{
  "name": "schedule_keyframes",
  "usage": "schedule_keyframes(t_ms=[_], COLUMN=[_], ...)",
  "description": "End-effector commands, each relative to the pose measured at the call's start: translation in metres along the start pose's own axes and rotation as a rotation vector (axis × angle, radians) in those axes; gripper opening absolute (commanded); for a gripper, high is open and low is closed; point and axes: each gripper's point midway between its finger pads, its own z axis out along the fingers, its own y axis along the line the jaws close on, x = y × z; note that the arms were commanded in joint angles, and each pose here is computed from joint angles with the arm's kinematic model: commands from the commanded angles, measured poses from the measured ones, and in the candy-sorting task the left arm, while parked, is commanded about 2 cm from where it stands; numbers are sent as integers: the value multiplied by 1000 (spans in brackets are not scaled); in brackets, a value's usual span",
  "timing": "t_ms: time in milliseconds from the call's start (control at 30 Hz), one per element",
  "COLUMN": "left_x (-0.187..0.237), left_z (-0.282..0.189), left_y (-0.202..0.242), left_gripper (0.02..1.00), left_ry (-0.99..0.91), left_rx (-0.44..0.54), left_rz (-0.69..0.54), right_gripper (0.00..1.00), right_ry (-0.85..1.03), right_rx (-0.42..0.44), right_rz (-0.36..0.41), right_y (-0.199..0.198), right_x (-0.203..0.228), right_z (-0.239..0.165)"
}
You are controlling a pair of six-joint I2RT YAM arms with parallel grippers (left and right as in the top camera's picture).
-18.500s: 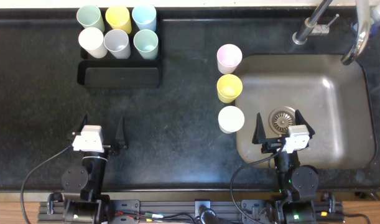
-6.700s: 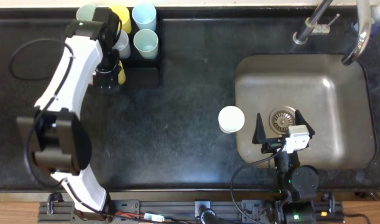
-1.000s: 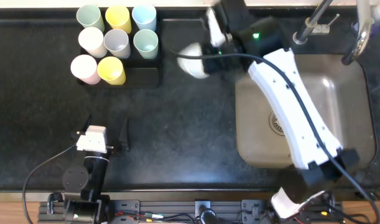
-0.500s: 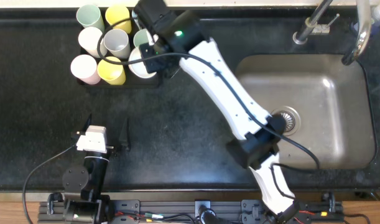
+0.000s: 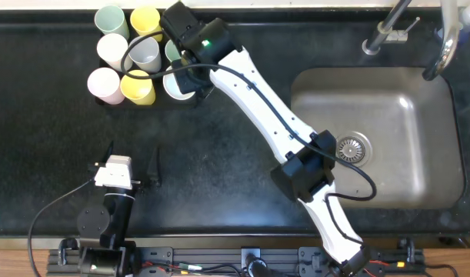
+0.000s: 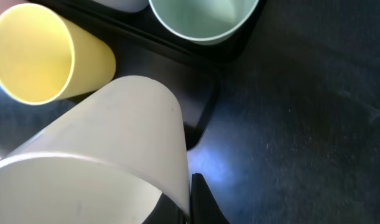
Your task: Store Cups
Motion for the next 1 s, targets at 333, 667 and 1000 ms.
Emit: schedule_keyframes(t_ms=[333, 667, 1000], left_x=[-1, -1, -1], left_z=[0, 0, 0], left_y=[0, 0, 0], left_gripper=[1000, 1000, 1000], left_ry=[-5, -5, -5], left_rx=[2, 2, 2], left_rz=[11, 11, 11], right_gripper=[45, 45, 45], right_ry=[15, 23, 1], right_rx=[35, 48, 38], right_rz=[18, 16, 12], right_y=[-2, -4, 0], right_x=[-1, -1, -7], right_z=[28, 41, 46])
